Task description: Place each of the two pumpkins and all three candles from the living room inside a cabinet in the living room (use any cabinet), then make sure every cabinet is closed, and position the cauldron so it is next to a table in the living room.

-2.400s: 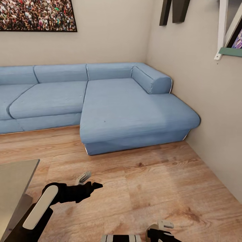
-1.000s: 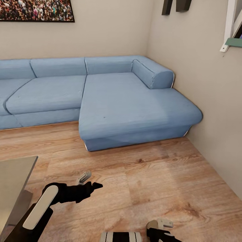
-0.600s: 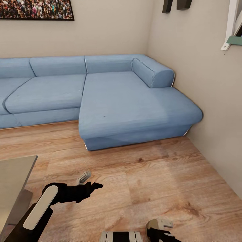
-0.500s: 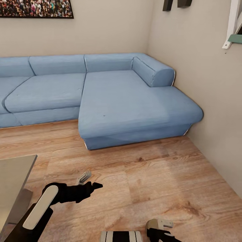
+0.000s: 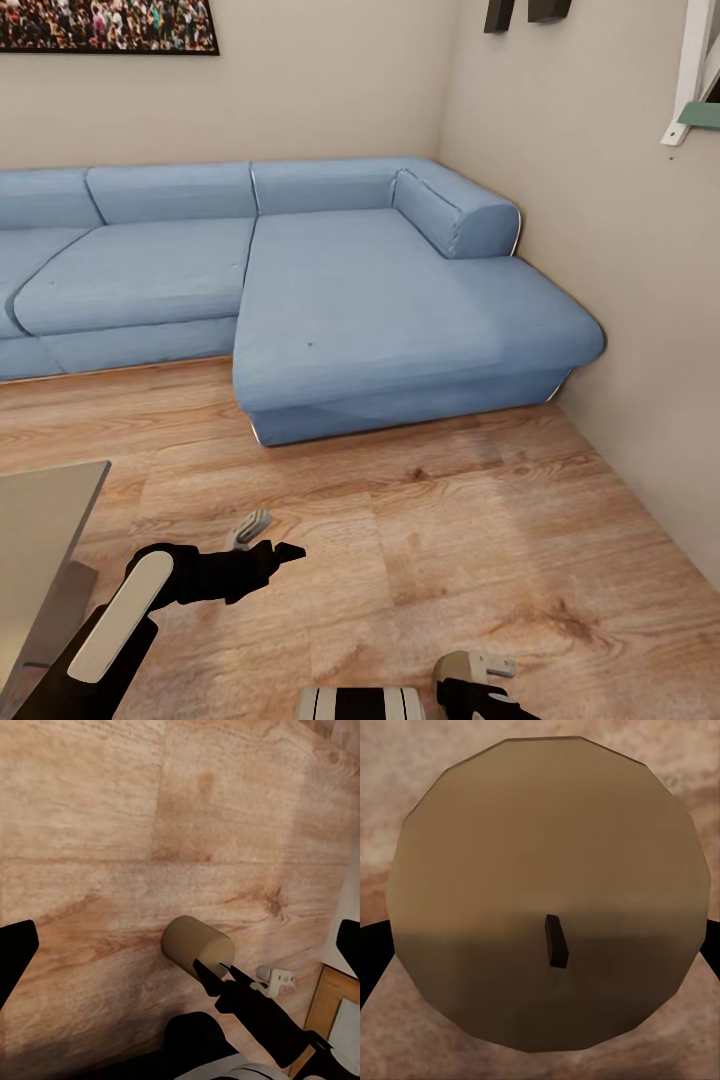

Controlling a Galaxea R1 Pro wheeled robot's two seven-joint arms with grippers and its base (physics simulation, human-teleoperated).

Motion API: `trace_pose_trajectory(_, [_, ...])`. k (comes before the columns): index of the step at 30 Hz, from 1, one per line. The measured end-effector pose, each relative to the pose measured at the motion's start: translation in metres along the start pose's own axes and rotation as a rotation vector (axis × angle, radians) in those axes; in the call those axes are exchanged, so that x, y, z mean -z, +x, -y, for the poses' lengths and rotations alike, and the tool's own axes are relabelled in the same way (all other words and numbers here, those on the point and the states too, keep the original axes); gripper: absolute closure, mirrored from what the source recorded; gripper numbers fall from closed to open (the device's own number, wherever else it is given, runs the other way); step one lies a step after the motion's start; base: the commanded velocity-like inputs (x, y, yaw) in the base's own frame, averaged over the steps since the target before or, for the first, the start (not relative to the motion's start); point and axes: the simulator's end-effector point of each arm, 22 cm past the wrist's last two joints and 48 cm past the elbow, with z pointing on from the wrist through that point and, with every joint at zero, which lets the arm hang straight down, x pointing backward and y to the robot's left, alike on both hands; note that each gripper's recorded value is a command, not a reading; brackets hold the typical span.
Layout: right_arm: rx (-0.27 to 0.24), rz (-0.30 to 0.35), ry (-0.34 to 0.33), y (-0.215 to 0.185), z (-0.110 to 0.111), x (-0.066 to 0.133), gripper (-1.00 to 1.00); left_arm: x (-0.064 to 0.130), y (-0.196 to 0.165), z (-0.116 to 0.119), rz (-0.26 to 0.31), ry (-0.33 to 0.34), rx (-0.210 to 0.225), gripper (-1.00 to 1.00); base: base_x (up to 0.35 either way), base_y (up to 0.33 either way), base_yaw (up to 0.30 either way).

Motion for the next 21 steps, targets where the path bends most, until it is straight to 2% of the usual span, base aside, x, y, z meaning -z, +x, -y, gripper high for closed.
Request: trace_pose_trajectory(21, [-0.004,0.019,-0.002,-0.0088,-0.0007,0.0048,1.0,0.0064,-0.0025,0.0066,0.013,0.007,-0.011,-1.0,0.0,0.0,0.0])
